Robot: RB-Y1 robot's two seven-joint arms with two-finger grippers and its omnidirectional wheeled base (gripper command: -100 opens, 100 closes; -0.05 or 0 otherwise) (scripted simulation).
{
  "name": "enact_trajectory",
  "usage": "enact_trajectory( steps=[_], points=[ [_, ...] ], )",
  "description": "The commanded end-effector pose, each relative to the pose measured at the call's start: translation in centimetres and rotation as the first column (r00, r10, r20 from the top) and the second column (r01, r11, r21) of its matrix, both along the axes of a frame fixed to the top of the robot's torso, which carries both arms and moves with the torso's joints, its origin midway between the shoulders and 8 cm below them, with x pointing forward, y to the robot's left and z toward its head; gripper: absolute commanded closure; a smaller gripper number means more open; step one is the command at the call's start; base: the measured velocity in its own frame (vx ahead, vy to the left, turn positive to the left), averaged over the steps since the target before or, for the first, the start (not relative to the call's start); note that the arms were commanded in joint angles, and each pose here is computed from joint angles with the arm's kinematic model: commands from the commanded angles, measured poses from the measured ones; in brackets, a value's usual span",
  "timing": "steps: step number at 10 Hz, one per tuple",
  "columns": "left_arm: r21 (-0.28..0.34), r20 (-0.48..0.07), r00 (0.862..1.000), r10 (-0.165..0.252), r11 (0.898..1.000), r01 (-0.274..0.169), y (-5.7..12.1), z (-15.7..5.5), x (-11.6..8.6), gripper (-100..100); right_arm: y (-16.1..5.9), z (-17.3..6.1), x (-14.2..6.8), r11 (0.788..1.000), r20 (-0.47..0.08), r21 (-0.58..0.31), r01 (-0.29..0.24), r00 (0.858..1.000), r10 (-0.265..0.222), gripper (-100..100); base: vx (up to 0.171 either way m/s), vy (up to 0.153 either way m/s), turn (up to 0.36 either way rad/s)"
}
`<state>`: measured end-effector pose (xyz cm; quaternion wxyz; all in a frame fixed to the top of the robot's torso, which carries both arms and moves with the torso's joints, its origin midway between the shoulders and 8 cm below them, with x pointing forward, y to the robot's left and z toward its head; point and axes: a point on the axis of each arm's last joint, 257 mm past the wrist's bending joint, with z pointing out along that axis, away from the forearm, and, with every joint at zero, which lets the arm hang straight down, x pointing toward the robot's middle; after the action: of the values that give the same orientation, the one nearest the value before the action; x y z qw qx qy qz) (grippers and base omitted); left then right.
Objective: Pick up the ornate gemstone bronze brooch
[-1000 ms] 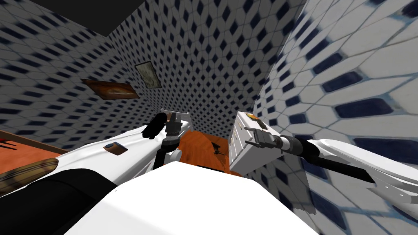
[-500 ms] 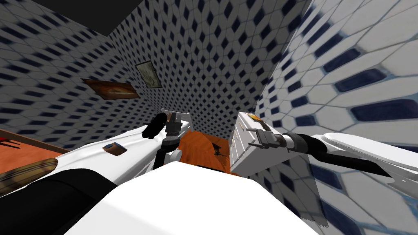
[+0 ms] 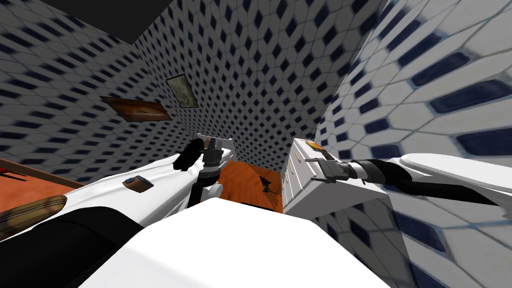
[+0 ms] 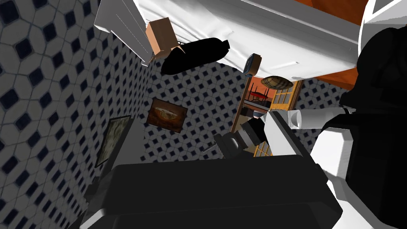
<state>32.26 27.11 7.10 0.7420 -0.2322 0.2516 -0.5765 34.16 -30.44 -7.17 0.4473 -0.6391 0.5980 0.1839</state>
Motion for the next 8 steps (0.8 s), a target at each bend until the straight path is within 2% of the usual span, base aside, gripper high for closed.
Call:
enact_trajectory(
  steps=[1, 4, 5, 6, 7, 8],
  points=[
    [0.000, 0.000, 1.000, 0.000, 1.000, 0.000, 0.0, 0.0, 0.0, 0, -0.7, -0.3, -0.3, 0.998, -0.008, -0.056, -0.012, 1.000, 0.012, -100, 0.052, -0.014, 0.012],
    [0.000, 0.000, 1.000, 0.000, 1.000, 0.000, 0.0, 0.0, 0.0, 0, -3.3, -1.1, -0.4, 0.983, -0.035, -0.183, -0.028, 0.999, 0.022, -100, 0.064, -0.020, 0.009],
    [0.000, 0.000, 1.000, 0.000, 1.000, 0.000, 0.0, 0.0, 0.0, 0, -3.4, -1.0, -0.4, 0.979, -0.037, -0.199, -0.033, 0.999, 0.026, -100, 0.062, -0.023, 0.001],
    [0.000, 0.000, 1.000, 0.000, 1.000, 0.000, 0.0, 0.0, 0.0, 0, -4.6, -1.4, -0.6, 0.967, -0.054, -0.250, -0.040, 0.998, 0.027, -100, 0.067, -0.034, 0.002],
    [0.000, 0.000, 1.000, 0.000, 1.000, 0.000, 0.0, 0.0, 0.0, 0, -4.7, -1.3, -0.6, 0.964, -0.056, -0.264, -0.044, 0.998, 0.030, -100, 0.057, -0.032, 0.003],
    [0.000, 0.000, 1.000, 0.000, 1.000, 0.000, 0.0, 0.0, 0.0, 0, -6.0, -1.6, -0.8, 0.948, -0.076, -0.313, -0.052, 0.997, 0.030, -100, 0.066, -0.040, -0.003]
  ],
)
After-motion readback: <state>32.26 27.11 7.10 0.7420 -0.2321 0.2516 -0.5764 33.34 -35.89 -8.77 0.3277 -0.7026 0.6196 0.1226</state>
